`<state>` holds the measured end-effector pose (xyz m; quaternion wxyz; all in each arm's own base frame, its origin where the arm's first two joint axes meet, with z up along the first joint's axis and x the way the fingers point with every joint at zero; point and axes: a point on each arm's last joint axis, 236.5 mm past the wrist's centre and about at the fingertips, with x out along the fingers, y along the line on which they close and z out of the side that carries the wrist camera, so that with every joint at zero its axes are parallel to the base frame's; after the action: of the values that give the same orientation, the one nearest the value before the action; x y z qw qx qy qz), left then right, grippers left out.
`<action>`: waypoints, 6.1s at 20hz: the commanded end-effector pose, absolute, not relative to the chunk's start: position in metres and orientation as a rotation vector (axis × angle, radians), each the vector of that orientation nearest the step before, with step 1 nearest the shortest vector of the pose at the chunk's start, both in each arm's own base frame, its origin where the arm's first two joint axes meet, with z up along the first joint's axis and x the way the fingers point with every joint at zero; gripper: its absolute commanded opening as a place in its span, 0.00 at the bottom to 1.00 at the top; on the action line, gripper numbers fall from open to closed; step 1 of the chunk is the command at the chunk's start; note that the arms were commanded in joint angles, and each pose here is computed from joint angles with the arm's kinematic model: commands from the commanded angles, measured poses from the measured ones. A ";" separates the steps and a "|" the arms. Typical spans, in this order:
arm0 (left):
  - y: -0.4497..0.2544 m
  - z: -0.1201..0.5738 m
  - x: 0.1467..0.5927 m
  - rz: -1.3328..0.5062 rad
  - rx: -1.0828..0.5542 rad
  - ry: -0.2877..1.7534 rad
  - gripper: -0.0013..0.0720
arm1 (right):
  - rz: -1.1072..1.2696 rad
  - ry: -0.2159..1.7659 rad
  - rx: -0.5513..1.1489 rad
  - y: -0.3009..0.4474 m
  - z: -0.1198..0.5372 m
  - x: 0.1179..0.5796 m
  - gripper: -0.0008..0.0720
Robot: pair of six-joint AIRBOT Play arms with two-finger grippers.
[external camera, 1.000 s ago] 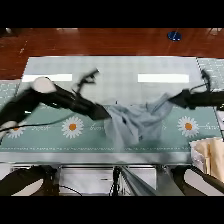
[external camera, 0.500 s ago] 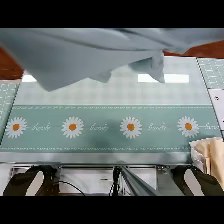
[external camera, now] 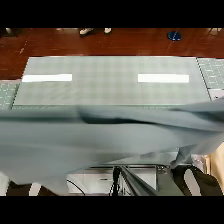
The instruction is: Fold the shirts.
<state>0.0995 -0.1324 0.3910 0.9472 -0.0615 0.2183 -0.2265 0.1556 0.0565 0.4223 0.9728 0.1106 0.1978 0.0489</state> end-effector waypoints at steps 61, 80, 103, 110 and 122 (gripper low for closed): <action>-0.129 -0.111 0.177 -0.297 -0.598 1.686 0.75 | -0.077 1.126 0.148 -0.083 0.038 0.315 0.63; -0.146 -0.081 0.145 -0.563 -0.525 1.737 0.05 | 0.149 1.340 0.819 -0.017 -0.049 0.259 0.76; -0.168 0.112 0.264 -0.784 -0.527 1.070 0.05 | 0.559 0.878 0.720 0.102 0.117 0.358 0.05; -0.101 0.492 0.219 -0.482 -0.242 -0.100 0.05 | 0.553 -0.075 0.365 0.100 0.488 0.267 0.05; -0.087 0.447 0.114 -0.065 -0.017 0.055 0.05 | 0.121 0.067 0.158 0.052 0.493 0.151 0.05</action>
<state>0.1285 -0.0915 0.4898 0.9962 -0.0106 -0.0547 -0.0672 0.1741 0.0654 0.5080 0.9911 0.0795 0.0024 0.1065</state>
